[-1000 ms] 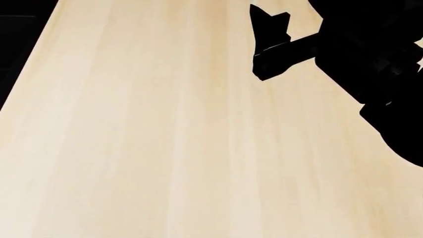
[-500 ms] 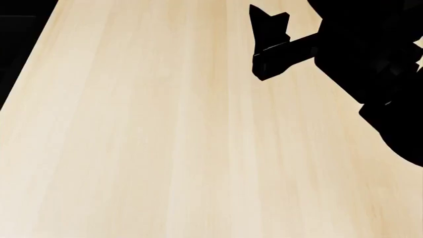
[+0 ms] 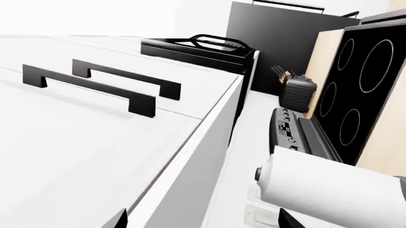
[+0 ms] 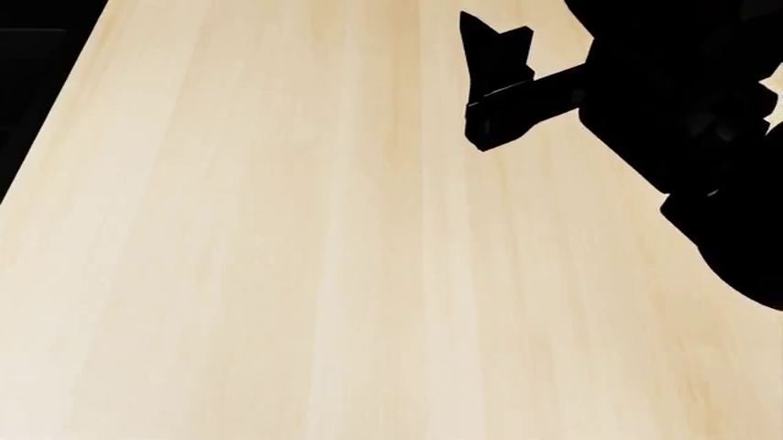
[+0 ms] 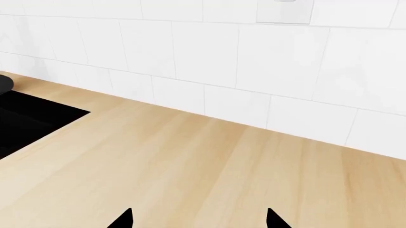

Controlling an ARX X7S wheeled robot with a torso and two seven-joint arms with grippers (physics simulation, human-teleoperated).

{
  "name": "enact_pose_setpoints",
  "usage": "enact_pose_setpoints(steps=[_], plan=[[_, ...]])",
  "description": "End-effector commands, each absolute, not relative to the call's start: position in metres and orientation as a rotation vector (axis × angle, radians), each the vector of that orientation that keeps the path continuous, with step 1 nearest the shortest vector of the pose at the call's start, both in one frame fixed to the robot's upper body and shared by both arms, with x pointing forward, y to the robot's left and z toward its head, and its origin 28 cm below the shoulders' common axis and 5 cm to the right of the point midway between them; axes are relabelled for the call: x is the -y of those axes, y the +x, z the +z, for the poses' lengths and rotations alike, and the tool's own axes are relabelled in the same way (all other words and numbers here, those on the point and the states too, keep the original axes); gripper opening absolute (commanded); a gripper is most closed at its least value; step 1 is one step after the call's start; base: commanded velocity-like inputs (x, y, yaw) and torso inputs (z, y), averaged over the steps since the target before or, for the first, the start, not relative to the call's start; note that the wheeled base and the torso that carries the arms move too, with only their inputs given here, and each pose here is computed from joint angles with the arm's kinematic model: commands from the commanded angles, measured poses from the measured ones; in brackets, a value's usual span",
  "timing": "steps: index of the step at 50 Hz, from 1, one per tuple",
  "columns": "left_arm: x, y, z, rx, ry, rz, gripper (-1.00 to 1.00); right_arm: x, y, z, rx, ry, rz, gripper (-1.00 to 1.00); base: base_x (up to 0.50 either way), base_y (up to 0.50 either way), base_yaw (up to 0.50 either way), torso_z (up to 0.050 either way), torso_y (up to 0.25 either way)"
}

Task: Pick the cherry, apricot from the counter and place them in the cabinet. Then close the cabinet.

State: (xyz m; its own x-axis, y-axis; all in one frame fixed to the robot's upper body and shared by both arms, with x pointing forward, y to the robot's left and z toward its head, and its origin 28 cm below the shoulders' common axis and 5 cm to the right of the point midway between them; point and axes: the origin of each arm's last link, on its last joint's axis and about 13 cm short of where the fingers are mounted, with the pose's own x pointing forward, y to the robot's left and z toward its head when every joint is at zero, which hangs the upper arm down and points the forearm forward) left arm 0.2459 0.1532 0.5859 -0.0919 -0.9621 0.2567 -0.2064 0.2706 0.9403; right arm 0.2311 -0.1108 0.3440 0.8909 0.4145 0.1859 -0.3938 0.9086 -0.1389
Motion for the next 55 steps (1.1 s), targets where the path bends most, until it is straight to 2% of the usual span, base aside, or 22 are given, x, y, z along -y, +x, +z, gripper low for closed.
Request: enact_pose_setpoints(steps=[1,19,24,28,43,55], plan=[[-0.182,0.342,0.512,0.204,0.923,-0.666,1.0,0.11,0.23,0.344,0.22,-0.101,0.421,1.0,0.01,0.0,-0.01,0.0,-0.01],[-0.175,0.294,0.53,0.555,0.974,-0.659,1.0,0.115,0.227,0.352,0.237,-0.102,0.402,1.0,0.01,0.0,-0.01,0.0,-0.009],[-0.174,0.286,0.528,0.596,0.982,-0.65,1.0,0.116,0.226,0.355,0.244,-0.105,0.399,1.0,0.0,0.0,0.0,0.0,-0.009],[-0.175,0.281,0.527,0.613,0.976,-0.651,1.0,0.116,0.225,0.357,0.248,-0.107,0.397,1.0,0.0,0.0,0.0,0.0,0.028],[-0.18,0.267,0.518,0.666,0.954,-0.631,1.0,0.12,0.221,0.366,0.267,-0.119,0.38,1.0,0.0,0.0,0.0,0.0,0.25],[-0.186,0.276,0.487,0.55,1.007,-0.635,1.0,0.124,0.218,0.37,0.277,-0.124,0.364,1.0,0.0,0.0,0.0,0.0,0.25]])
